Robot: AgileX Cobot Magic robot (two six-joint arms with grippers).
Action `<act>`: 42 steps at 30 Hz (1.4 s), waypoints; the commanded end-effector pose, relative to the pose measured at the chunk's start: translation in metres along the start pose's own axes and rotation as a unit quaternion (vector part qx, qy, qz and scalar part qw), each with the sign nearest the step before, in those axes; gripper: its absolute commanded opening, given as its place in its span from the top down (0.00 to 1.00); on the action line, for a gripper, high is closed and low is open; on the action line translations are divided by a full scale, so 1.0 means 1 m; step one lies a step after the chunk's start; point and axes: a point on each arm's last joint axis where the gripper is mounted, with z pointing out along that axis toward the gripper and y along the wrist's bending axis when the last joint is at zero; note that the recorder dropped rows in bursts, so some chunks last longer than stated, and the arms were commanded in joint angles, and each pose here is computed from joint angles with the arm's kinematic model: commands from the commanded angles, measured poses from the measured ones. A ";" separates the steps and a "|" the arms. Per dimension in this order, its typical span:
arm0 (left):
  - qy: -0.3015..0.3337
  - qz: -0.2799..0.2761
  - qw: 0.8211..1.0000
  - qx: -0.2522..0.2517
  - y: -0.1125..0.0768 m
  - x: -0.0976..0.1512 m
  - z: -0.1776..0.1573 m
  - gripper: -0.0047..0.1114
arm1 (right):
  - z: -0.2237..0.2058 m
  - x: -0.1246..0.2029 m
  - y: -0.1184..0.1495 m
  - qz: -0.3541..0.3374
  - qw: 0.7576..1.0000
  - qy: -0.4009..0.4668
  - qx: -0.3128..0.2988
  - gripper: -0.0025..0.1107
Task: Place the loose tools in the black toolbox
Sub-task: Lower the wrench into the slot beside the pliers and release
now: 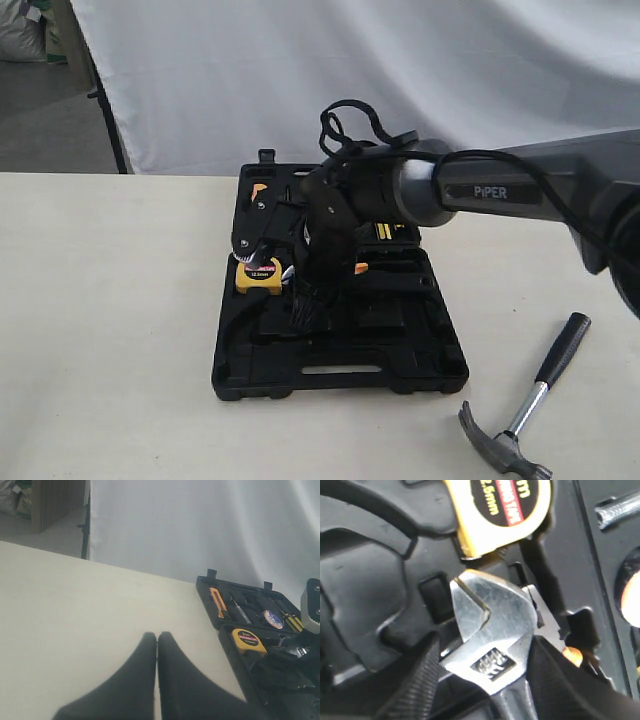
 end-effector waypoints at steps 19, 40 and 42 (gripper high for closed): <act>-0.010 0.000 1.000 -0.010 0.001 -0.002 0.000 0.95 | -0.006 -0.005 0.010 0.044 0.999 0.013 -0.019 0.98; -0.010 0.000 1.000 -0.010 0.001 -0.002 0.000 0.95 | -0.012 -0.011 0.001 0.050 0.999 0.005 0.006 0.39; -0.010 0.000 1.000 -0.010 0.001 -0.002 0.000 0.95 | -0.016 -0.015 -0.003 0.054 0.998 -0.004 0.012 0.39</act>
